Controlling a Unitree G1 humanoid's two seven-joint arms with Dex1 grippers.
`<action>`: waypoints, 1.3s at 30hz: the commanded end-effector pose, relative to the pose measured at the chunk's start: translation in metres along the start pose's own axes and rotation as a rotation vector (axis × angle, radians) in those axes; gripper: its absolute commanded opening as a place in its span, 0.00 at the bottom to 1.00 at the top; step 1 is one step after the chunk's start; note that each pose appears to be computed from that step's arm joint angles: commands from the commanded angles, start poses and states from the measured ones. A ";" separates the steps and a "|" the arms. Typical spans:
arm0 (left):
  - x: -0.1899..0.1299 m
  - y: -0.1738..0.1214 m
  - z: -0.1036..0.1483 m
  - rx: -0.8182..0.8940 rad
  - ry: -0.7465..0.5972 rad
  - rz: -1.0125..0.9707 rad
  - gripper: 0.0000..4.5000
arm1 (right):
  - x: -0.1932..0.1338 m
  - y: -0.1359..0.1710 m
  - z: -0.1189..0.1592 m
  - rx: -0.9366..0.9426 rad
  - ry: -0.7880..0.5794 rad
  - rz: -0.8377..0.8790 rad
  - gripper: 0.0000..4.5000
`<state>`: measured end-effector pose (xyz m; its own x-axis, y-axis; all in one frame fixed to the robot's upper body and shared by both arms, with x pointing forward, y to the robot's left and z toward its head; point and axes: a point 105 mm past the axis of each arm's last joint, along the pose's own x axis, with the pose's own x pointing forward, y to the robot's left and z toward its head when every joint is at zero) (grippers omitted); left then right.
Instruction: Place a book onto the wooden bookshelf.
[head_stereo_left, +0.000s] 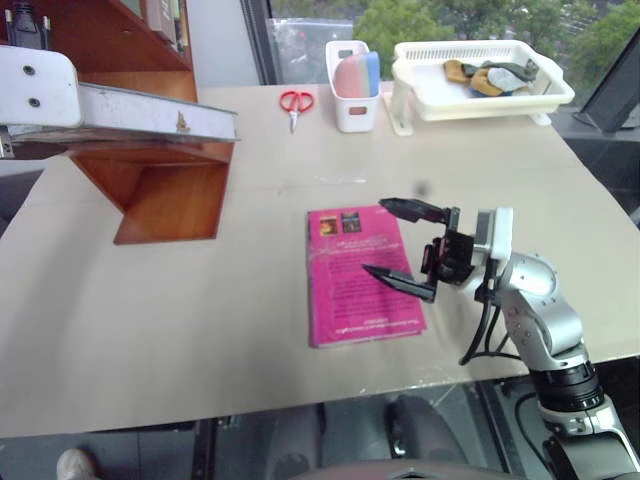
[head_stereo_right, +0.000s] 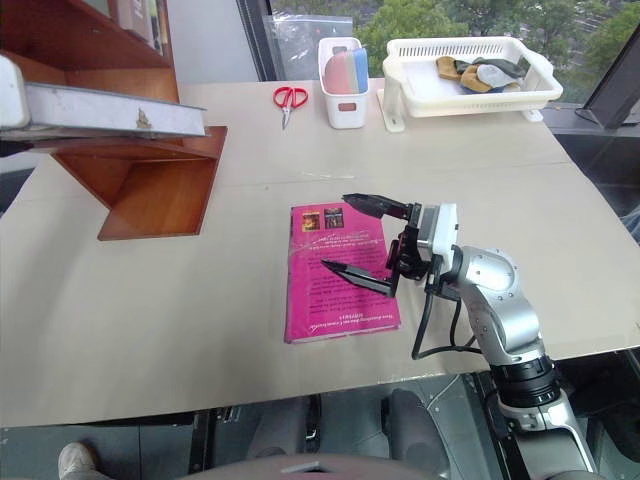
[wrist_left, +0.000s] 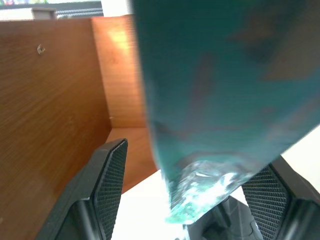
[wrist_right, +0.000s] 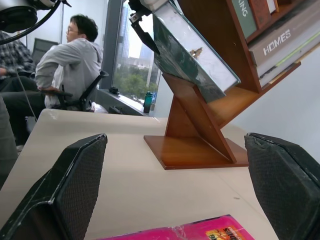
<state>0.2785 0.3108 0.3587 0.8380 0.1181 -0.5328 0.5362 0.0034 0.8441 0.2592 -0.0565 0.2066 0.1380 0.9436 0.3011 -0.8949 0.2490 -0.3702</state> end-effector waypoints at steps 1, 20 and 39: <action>-0.008 0.006 0.005 -0.021 -0.076 0.033 0.80 | -0.002 0.000 0.013 -0.034 -0.026 -0.003 1.00; -0.011 0.015 0.006 -0.002 -0.149 0.082 0.80 | -0.007 -0.003 0.018 -0.051 0.010 -0.009 1.00; 0.032 0.000 -0.030 -0.035 -0.011 0.077 0.68 | -0.010 -0.002 0.019 -0.051 0.026 -0.013 1.00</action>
<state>0.3059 0.3393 0.3356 0.8634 0.0826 -0.4977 0.4963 0.0388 0.8673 0.2571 -0.0653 0.2087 0.1679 0.9533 0.2511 -0.8912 0.2556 -0.3747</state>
